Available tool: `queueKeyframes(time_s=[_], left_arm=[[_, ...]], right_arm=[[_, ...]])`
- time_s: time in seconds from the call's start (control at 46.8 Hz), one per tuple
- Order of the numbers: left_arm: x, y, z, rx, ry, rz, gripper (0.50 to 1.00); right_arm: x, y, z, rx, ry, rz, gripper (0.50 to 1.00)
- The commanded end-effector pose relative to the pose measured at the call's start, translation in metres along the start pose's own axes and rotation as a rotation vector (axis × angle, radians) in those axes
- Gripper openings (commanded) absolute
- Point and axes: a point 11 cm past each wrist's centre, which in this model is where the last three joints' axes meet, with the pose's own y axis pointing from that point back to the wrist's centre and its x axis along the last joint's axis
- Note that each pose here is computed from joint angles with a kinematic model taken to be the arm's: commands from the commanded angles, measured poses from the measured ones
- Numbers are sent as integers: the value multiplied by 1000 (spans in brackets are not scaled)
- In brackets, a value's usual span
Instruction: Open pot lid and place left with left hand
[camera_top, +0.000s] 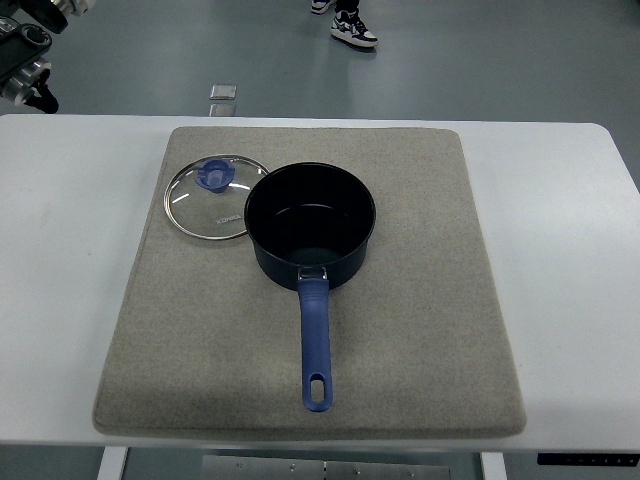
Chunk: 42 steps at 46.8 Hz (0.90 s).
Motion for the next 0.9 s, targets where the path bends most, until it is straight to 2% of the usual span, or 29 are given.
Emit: queueKeyframes(time_s=[0.0, 0.107, 0.299, 0.363, 0.427, 0.492, 0.62, 0.663, 0.876], left_arm=[[13, 5, -16, 36, 131, 125, 964], [10, 9, -39, 84, 202, 209, 956], [-10, 13, -61, 146, 254, 241, 956], [-16, 15, -70, 195, 318, 263, 932], [-19, 19, -76, 205, 393, 302, 907], [-19, 21, -80, 203, 474, 341, 902], [-35, 33, -98, 223, 650, 403, 885], [-38, 37, -103, 225, 691, 422, 851], [-44, 61, -133, 270, 712, 514, 849]], right_arm=[[0, 0, 0, 0, 0, 0, 917], [0, 0, 0, 0, 0, 0, 917], [0, 0, 0, 0, 0, 0, 917], [0, 0, 0, 0, 0, 0, 917], [0, 0, 0, 0, 0, 0, 917], [0, 0, 0, 0, 0, 0, 917], [0, 0, 0, 0, 0, 0, 917], [0, 0, 0, 0, 0, 0, 917], [0, 0, 0, 0, 0, 0, 917]])
